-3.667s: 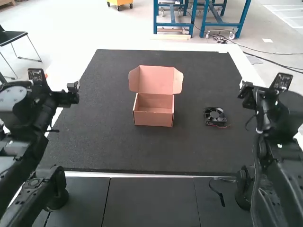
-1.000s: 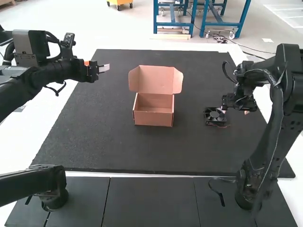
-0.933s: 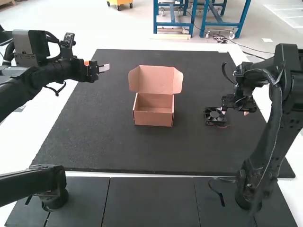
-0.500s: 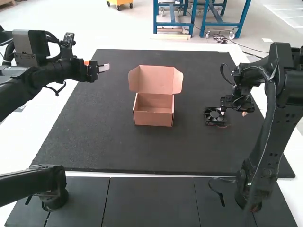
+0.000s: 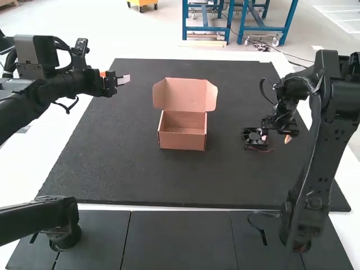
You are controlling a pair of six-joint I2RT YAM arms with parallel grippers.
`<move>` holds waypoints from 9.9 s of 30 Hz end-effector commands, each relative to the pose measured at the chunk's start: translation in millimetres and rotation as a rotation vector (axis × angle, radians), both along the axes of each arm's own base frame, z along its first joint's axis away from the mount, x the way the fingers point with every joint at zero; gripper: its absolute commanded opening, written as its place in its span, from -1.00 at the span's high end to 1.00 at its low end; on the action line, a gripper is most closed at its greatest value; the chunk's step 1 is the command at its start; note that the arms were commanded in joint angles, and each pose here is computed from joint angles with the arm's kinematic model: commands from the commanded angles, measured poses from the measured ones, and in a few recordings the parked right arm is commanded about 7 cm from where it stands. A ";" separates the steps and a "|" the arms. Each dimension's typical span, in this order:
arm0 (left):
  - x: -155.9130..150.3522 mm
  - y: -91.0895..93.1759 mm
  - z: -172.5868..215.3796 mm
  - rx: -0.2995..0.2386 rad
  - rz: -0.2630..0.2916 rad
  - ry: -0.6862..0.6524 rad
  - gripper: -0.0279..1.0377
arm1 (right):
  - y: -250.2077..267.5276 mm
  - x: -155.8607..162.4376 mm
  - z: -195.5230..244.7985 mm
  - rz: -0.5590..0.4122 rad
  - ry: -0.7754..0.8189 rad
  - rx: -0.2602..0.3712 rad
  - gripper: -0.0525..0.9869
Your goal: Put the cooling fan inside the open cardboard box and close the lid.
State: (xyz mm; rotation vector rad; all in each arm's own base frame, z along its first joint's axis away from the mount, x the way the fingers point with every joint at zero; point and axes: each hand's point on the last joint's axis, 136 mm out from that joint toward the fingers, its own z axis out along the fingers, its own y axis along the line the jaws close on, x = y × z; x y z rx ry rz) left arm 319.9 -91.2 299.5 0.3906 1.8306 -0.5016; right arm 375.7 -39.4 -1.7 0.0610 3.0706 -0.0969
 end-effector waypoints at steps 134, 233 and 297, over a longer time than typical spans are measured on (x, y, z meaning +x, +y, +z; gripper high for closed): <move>-33.0 1.3 -29.2 0.055 0.020 0.072 -0.87 | 317.3 -27.6 127.0 0.223 -0.117 0.545 0.95; -29.8 -1.6 -8.2 0.022 0.021 0.018 -0.87 | 319.8 23.2 80.1 0.195 -0.129 0.453 0.19; 100.1 -10.6 -84.8 0.219 0.154 0.214 -0.87 | 222.6 40.1 189.0 0.515 -0.574 0.317 -0.75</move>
